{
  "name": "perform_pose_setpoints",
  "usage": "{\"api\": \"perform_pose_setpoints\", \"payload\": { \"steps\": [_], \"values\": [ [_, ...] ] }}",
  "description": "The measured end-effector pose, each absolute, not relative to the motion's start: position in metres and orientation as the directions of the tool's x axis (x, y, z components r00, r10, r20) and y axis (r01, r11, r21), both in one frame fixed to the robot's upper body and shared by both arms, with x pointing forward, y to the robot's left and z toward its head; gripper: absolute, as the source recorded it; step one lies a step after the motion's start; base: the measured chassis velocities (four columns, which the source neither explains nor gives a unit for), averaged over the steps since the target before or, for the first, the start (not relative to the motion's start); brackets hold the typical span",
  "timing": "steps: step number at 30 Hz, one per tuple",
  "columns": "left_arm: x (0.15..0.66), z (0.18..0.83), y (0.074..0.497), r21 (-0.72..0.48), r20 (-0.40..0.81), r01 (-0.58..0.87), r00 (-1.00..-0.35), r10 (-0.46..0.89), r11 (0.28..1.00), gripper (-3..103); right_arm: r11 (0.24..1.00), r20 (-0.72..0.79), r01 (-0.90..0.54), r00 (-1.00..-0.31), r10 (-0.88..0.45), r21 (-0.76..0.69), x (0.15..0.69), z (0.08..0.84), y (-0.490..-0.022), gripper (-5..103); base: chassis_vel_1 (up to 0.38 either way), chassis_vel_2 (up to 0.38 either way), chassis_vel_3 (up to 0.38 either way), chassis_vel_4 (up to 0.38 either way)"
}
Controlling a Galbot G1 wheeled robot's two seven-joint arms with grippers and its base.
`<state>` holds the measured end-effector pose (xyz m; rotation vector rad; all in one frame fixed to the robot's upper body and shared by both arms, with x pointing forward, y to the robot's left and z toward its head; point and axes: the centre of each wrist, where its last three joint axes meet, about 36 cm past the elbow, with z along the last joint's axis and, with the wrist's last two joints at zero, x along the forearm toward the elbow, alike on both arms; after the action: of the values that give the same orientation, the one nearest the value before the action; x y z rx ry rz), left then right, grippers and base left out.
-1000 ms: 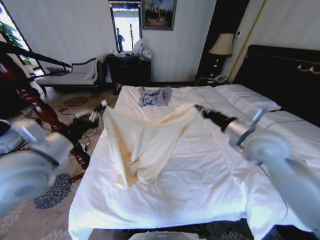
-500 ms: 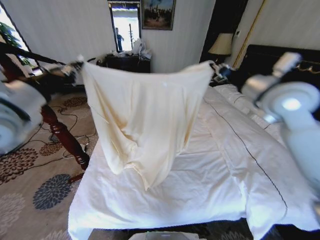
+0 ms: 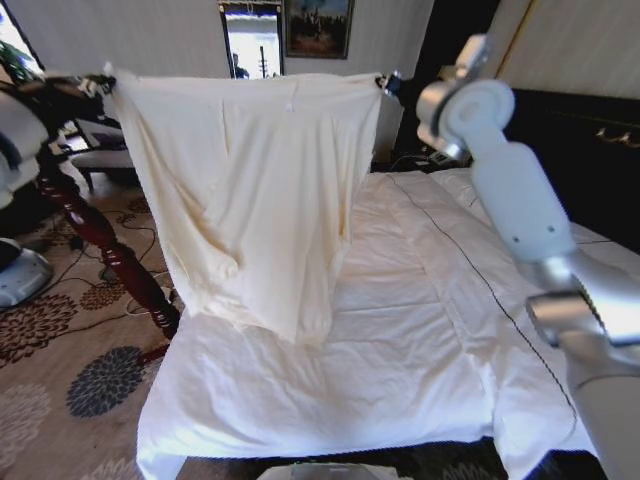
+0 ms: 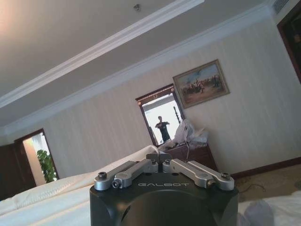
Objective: Pick up the clothes from the bed and hang them on the clothes hanger.
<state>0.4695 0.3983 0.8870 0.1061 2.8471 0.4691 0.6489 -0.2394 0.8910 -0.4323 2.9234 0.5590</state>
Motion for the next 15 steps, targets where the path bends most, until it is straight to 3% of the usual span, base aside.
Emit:
{"api": "perform_pose_setpoints", "payload": {
  "steps": [8, 15],
  "values": [
    [0.524, 0.899, 0.344, 0.336, -0.212, 0.092, -0.962, 0.171, 0.937, 0, 0.881, -0.218, -0.273, -0.955, -0.201, 0.387, 0.680, 0.916, -0.246, 0, 0.000, 0.000, 0.000, 0.000],
    [0.470, 0.869, 0.351, 0.321, -0.190, 0.128, -0.962, 0.196, 0.938, 0, 0.867, -0.256, -0.280, -0.949, -0.185, 0.412, 0.651, 0.921, -0.280, 0, 0.000, 0.000, 0.000, 0.000]
  ]
}}
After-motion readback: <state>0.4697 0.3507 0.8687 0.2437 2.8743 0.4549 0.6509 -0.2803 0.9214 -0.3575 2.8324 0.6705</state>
